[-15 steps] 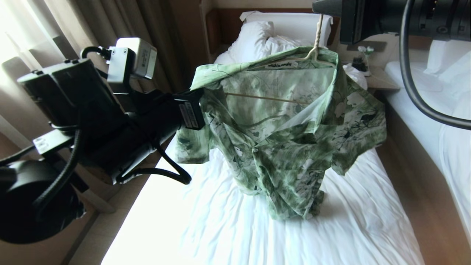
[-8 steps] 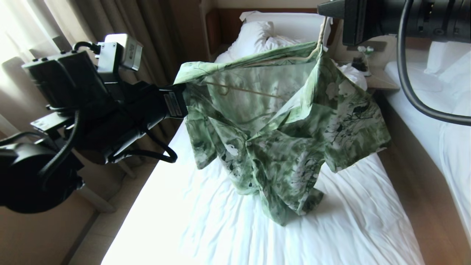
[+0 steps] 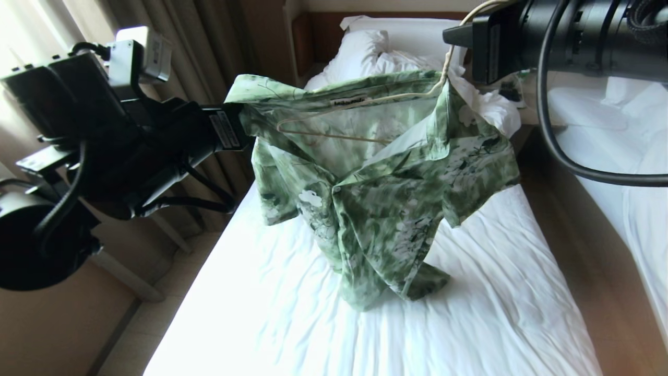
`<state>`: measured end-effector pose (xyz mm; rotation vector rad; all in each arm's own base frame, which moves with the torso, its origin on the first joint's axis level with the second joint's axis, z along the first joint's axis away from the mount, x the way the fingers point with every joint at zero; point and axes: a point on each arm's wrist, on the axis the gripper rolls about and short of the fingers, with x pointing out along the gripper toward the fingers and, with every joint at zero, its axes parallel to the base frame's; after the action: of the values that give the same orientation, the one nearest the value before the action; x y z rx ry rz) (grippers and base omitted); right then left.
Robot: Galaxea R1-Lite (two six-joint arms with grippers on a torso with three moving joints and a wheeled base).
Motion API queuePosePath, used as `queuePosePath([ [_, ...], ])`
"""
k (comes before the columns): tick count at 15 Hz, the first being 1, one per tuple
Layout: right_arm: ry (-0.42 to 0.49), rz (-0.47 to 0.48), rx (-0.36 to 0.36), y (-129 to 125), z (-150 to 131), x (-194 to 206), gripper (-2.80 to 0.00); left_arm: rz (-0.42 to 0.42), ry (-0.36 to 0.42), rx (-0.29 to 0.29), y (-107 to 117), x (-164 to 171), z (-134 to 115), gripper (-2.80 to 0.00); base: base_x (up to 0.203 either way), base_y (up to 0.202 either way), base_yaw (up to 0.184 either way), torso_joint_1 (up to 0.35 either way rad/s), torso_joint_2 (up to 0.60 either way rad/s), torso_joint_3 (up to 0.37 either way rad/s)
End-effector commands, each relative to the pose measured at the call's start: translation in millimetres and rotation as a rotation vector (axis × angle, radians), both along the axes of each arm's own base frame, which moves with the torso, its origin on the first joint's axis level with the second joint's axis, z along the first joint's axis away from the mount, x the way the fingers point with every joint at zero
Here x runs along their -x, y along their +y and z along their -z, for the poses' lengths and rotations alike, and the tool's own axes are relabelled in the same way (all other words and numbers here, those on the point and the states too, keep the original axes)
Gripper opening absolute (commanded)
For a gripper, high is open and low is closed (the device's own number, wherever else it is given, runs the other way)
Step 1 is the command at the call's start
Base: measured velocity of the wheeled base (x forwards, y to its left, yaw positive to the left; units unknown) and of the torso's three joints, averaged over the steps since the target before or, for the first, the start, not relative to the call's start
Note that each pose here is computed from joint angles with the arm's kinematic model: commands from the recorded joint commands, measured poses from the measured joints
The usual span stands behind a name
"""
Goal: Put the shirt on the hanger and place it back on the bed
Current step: Take the clothes hanger out of the clothes
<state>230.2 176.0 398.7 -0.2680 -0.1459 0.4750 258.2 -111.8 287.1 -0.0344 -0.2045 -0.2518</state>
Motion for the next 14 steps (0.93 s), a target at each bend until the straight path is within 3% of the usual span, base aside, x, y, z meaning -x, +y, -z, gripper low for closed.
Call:
queuePosePath([
  [1,0.008,-0.004,0.009,3.8,3.3,-2.6,-2.80,0.005,0.001,0.000,-1.9,-0.5,1.2,-2.80,0.000,0.000,0.000,0.000,0.00,0.000],
  [6,0.020,-0.025,0.019,10.8,7.7,-2.2,-2.80,0.104,0.086,-0.028,-22.8,-7.4,30.9,-2.80,0.000,0.000,0.000,0.000,0.00,0.000],
  [10,0.040,-0.055,0.038,19.3,15.1,2.3,-2.80,0.088,0.066,-0.022,-27.6,-23.9,42.5,-2.80,0.000,0.000,0.000,0.000,0.00,0.000],
  [14,0.037,-0.036,0.033,14.4,14.4,0.0,-2.80,0.022,0.080,-0.031,-9.0,-39.2,47.8,-2.80,0.000,0.000,0.000,0.000,0.00,0.000],
])
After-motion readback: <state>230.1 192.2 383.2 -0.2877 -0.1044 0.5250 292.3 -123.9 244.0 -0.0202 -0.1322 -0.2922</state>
